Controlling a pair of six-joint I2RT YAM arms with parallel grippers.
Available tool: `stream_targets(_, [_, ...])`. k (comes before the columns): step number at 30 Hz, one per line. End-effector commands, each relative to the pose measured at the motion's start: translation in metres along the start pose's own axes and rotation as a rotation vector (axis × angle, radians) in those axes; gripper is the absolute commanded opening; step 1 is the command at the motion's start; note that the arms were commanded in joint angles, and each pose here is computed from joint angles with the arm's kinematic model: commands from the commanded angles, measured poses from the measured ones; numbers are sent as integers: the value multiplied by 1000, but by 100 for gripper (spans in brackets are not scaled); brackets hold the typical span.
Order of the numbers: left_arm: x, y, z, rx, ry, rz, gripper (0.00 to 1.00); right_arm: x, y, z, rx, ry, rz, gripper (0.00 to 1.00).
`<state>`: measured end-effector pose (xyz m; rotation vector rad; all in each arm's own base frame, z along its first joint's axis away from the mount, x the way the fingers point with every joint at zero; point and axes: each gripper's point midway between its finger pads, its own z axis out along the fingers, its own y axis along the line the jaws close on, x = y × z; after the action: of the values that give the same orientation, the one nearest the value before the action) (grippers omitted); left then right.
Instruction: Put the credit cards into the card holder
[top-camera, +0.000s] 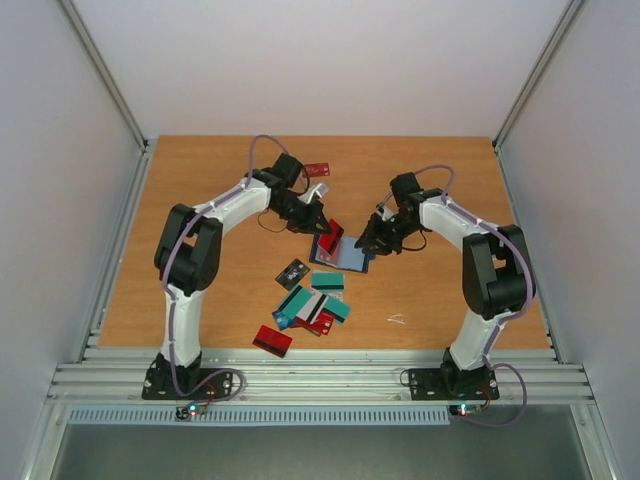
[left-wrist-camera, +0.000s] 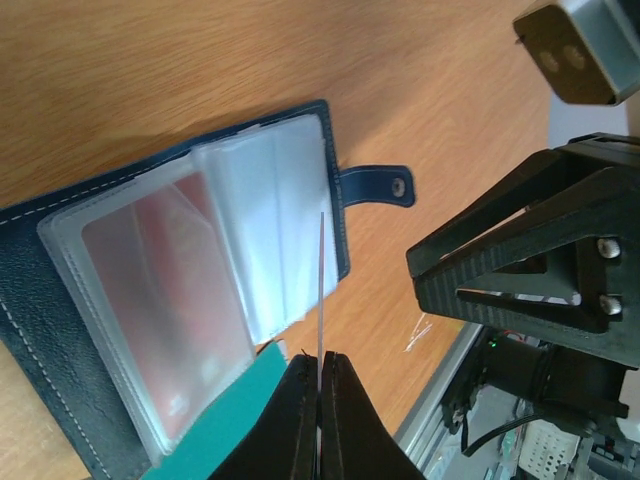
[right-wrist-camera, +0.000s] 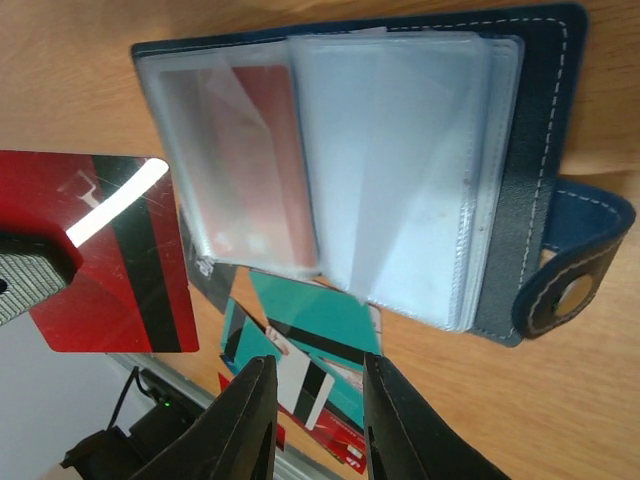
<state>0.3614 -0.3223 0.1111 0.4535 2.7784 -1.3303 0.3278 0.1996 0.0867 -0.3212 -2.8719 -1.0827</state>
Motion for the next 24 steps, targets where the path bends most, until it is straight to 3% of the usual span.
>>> stream_targets(1, [1, 4, 11, 8, 36, 38, 0, -4, -11, 11, 28, 10, -6, 25])
stream_targets(15, [8, 25, 45, 12, 130, 47, 0, -11, -41, 19, 90, 19, 63, 23])
stream_targets(24, [6, 43, 58, -38, 130, 49, 0, -10, -57, 31, 104, 49, 76, 23])
